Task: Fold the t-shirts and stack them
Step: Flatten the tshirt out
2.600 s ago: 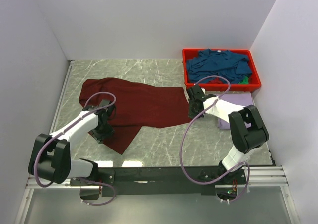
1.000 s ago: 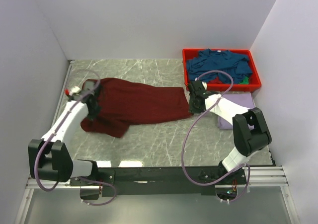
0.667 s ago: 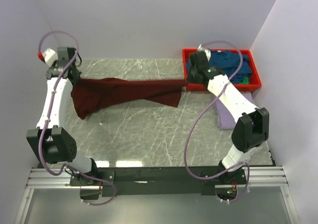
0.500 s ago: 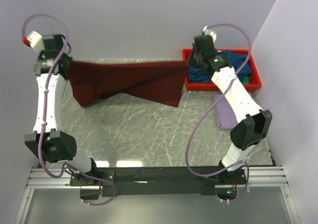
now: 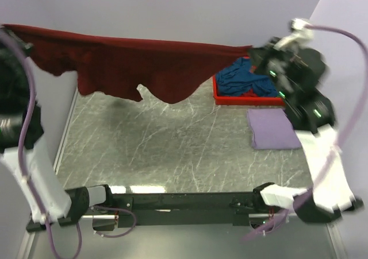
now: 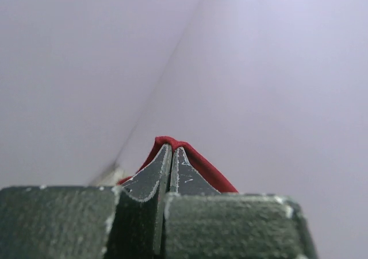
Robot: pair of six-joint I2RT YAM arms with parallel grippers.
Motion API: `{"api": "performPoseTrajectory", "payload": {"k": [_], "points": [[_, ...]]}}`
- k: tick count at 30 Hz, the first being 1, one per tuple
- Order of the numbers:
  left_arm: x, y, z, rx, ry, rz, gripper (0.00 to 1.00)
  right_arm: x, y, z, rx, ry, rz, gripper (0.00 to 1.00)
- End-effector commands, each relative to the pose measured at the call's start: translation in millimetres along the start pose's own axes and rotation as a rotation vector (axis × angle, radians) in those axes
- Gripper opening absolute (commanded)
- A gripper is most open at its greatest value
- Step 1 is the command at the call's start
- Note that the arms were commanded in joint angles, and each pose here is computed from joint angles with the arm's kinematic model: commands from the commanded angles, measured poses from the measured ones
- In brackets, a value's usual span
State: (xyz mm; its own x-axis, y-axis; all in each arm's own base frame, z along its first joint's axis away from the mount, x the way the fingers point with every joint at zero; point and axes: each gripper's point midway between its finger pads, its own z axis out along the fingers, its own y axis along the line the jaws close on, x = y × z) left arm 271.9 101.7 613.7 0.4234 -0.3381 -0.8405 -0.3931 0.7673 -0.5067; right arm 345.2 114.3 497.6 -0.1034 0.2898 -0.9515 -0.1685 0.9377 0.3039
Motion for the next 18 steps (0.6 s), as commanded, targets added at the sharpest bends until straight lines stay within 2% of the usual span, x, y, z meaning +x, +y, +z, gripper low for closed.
{"api": "performPoseTrajectory", "payload": {"k": [1,2,6,9,11,15,18], "points": [[-89,13,-53,-0.04,-0.244,0.027,0.0,-50,-15,-58,0.023,-0.183,-0.07,0.0],[-99,14,-61,-0.036,-0.268,0.035,0.0,-58,-15,-74,0.011,-0.214,-0.07,0.0],[-122,5,-86,0.033,-0.322,0.04,0.0,-68,-19,-96,0.023,-0.25,-0.089,0.0],[-120,-1,-84,0.064,-0.315,0.06,0.0,-67,-23,-96,0.045,-0.24,-0.094,0.0],[-105,-10,-72,0.107,-0.274,0.088,0.0,-60,-26,-90,0.062,-0.21,-0.099,0.0],[-39,-28,-28,0.197,-0.101,0.142,0.01,-34,-38,-67,0.127,-0.125,-0.119,0.0],[47,-27,12,0.241,0.098,0.189,0.03,6,-53,-36,0.182,-0.037,-0.149,0.0]]}}
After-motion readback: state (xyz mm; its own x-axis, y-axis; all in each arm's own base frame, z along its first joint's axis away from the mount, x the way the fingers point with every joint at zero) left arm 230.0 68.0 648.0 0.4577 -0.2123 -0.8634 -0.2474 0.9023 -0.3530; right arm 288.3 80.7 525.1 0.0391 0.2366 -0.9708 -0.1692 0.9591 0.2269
